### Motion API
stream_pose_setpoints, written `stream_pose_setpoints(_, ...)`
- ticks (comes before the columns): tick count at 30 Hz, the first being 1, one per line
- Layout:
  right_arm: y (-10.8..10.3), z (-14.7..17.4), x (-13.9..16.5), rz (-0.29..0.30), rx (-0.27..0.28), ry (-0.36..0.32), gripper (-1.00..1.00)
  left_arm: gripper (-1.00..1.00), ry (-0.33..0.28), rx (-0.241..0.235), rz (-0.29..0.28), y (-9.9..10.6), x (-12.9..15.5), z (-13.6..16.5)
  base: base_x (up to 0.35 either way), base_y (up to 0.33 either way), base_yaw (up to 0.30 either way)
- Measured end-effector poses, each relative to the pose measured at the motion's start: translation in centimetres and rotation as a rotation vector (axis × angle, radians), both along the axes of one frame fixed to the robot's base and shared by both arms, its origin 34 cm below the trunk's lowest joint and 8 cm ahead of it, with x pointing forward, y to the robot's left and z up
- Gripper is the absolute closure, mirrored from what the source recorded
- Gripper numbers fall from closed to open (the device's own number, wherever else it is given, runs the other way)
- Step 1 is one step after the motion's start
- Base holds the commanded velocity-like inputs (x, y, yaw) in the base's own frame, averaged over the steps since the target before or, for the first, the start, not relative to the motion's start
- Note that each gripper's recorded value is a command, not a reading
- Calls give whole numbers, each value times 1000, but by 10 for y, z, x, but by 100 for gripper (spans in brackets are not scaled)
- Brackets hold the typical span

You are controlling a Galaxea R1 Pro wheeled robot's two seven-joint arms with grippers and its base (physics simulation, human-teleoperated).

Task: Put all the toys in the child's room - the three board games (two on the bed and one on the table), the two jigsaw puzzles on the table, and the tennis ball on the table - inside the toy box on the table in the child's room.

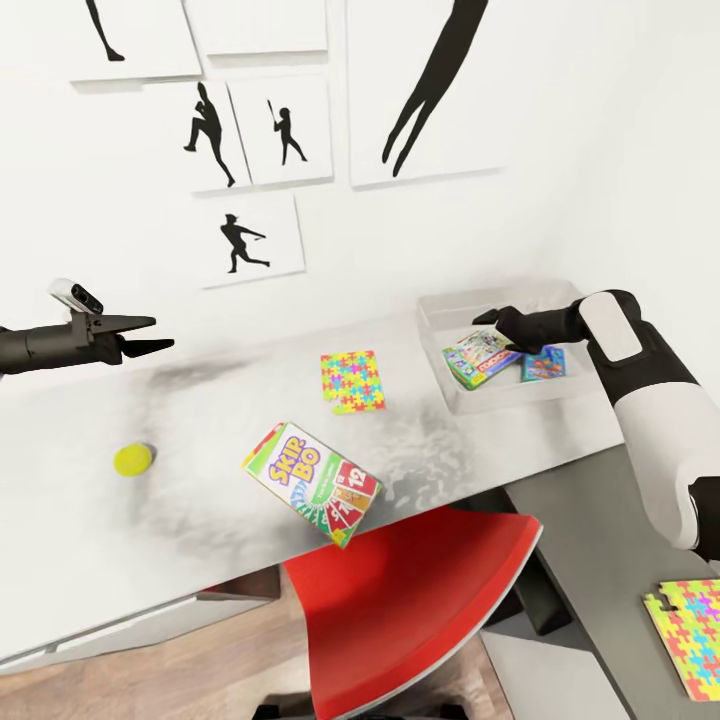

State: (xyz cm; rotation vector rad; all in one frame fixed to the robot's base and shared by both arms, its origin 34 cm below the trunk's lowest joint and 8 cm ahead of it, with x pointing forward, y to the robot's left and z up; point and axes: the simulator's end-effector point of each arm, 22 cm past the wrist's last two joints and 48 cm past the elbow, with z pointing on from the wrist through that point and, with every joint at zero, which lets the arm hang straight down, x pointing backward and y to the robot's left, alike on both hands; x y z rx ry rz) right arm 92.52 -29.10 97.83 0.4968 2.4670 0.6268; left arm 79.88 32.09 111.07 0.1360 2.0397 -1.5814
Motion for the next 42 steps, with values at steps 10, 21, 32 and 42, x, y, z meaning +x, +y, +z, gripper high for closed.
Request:
stream_pose_setpoints(10, -1, 14, 0, 0, 1, -17, -100, -100, -16, 1, 0, 0, -2, 11, -10, 0, 0)
stream_pose_setpoints(21, 7, 51, 1, 41, 9, -70, -100, -100, -33, 4, 0, 0, -4, 23, -1, 0, 0)
stream_pose_setpoints(32, 12, 104, 5, 64, 17, -177, -100, -100, -50, 15, 8, 6, -8, 35, 0, 0, 0)
stream_pose_setpoints(42, 17, 137, 5, 73, 25, -245, -100, -100, -65, 42, 32, 24, -12, 48, 0, 0, 0)
